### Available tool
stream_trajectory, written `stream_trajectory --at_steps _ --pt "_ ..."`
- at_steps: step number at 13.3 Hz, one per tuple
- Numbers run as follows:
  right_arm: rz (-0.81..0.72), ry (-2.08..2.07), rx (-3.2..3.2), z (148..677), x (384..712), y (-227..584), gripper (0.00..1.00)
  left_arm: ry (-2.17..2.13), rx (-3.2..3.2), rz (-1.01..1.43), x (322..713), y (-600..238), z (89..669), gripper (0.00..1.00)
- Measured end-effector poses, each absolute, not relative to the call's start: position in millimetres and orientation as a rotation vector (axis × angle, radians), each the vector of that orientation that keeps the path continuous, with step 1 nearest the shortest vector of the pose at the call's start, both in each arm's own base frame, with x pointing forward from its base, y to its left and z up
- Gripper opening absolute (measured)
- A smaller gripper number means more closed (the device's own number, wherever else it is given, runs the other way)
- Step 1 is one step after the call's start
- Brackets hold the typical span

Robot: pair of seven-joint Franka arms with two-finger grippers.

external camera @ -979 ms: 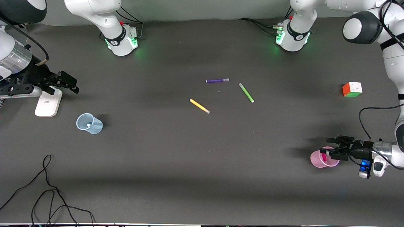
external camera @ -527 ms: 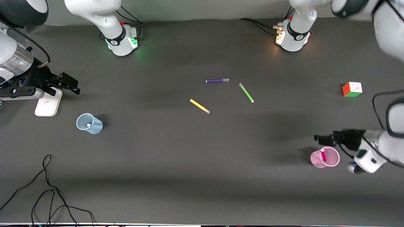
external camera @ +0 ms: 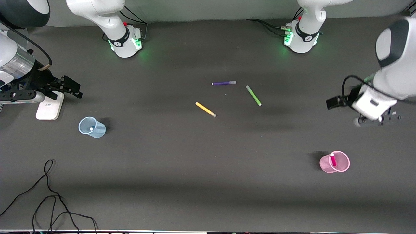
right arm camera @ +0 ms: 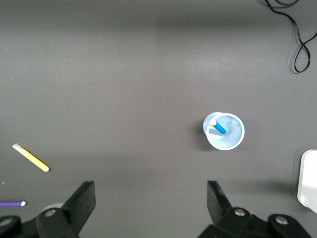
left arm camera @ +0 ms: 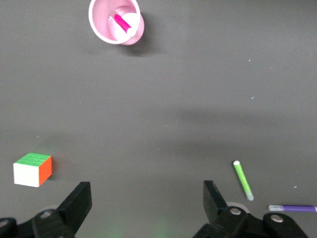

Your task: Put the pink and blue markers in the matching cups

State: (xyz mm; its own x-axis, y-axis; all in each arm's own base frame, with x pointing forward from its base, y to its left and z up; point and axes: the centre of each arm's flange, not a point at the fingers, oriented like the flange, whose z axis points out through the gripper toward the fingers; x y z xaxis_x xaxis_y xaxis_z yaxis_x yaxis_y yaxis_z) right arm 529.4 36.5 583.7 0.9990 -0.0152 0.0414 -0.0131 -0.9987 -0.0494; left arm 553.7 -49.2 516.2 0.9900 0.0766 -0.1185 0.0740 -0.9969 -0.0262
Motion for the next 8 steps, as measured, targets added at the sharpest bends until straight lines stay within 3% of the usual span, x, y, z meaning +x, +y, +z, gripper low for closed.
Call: stream_trajectory --at_steps 8 --pt "-0.06 0.024 -3.094 581.0 531.2 32.7 1.0 -0.048 -3.096 0.137 541.0 -4.7 534.3 1.0"
